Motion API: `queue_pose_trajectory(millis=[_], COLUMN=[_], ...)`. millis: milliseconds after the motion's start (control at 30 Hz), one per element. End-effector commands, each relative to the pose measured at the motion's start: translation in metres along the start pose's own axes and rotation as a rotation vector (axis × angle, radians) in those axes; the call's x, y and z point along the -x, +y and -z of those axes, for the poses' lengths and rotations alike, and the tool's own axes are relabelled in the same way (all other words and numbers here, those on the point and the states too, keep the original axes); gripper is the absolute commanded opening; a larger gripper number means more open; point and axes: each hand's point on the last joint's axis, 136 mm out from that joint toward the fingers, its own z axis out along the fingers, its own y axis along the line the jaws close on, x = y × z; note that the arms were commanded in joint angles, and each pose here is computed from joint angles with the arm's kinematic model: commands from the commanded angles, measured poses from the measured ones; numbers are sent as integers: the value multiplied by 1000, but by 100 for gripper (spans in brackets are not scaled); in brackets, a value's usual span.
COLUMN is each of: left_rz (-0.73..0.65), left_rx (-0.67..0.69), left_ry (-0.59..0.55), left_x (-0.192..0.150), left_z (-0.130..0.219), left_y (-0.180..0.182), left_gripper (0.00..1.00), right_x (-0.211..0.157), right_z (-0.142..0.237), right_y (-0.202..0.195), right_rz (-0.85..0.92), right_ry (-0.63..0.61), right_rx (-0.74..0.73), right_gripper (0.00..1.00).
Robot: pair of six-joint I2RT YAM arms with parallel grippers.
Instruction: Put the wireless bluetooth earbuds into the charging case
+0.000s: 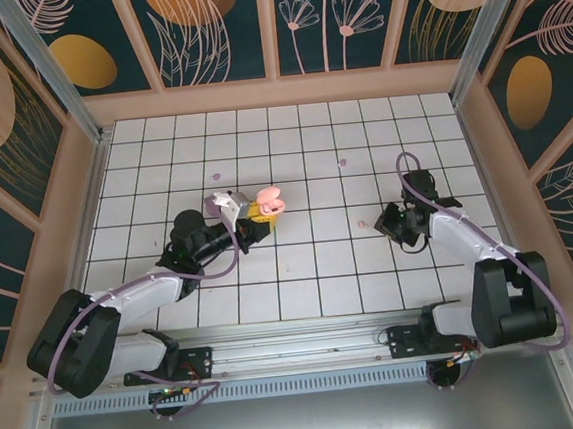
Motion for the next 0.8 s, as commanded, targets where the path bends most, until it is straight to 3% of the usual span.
queue_pose_trajectory(millis=[0, 333, 767], left_rz=[2, 17, 17], left_rx=[-42, -46, -34], left_ry=[-39, -24, -7], left_x=[13, 9, 6], left_z=[-6, -9, -10], left_y=[-5, -3, -1], left_gripper=[9, 9, 9], right_x=[10, 12, 1], right_z=[-3, -10, -41], right_y=[7, 31, 35], right_rz=[43, 349, 524], right_ry=[-27, -70, 62], right_rx=[13, -258, -354], right_gripper=[20, 20, 21])
